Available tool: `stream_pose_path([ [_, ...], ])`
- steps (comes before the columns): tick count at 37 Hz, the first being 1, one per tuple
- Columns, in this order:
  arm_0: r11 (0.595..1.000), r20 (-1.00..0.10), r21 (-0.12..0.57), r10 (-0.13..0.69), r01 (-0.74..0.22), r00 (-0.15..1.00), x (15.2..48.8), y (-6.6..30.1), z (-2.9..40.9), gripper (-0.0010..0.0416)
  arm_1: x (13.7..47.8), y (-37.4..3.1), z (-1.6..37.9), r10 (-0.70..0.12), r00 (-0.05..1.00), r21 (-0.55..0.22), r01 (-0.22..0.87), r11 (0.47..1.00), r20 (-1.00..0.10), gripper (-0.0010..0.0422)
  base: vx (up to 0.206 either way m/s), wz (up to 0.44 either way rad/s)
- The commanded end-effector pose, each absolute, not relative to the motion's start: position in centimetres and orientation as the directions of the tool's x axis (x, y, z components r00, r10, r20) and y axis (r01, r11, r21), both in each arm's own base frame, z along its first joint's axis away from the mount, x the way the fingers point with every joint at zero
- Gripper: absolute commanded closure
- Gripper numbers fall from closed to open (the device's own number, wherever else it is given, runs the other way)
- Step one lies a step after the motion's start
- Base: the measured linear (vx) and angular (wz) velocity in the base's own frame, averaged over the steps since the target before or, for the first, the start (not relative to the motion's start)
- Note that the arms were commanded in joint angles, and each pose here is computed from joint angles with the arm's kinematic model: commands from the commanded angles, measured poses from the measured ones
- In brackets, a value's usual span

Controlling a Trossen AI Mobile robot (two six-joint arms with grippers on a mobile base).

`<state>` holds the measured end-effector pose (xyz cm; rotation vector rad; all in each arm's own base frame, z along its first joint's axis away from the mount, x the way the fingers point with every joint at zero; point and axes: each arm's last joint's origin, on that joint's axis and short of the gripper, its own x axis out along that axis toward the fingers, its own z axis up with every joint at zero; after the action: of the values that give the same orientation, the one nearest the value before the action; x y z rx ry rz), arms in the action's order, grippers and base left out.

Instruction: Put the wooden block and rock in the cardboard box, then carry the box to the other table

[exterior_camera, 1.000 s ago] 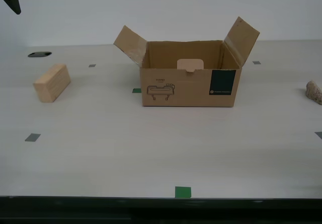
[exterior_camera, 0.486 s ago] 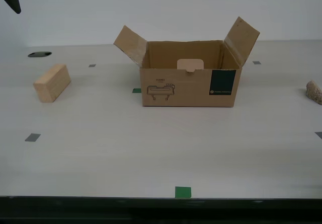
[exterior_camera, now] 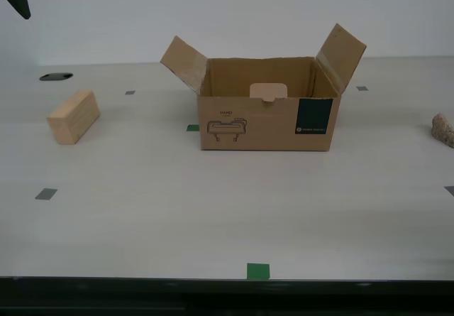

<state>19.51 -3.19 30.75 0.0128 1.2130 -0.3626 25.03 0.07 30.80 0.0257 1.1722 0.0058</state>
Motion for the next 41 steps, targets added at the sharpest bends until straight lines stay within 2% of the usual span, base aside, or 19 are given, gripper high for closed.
stream_pose_path([
  [1,0.953,-0.925,-0.126,-0.213,0.275,0.315,19.6,-3.7,30.1,0.0023,25.0,0.1,30.8,0.019,0.389,0.025,0.01,1.0,-0.921,0.0014,0.0,0.0],
  [4,0.955,-0.922,-0.104,-0.198,0.279,0.332,19.8,-4.2,29.8,0.0027,25.0,0.1,30.8,0.019,0.389,0.025,0.01,1.0,-0.921,0.0014,0.0,0.0],
  [11,0.957,-0.924,-0.116,-0.203,0.267,0.325,19.7,-4.6,29.1,0.0023,25.1,0.1,30.8,0.019,0.391,0.025,0.01,1.0,-0.92,0.0014,0.0,0.0],
  [17,0.964,-0.938,-0.089,-0.166,0.25,0.306,20.2,-4.6,28.0,0.0015,25.1,0.1,30.8,0.019,0.392,0.025,0.011,1.0,-0.92,0.0014,0.0,0.0],
  [41,0.97,-0.968,-0.092,-0.139,0.224,0.207,25.4,-5.7,22.8,0.0016,25.1,0.1,30.8,0.019,0.395,0.026,0.011,1.0,-0.919,0.0014,0.0,0.0],
])
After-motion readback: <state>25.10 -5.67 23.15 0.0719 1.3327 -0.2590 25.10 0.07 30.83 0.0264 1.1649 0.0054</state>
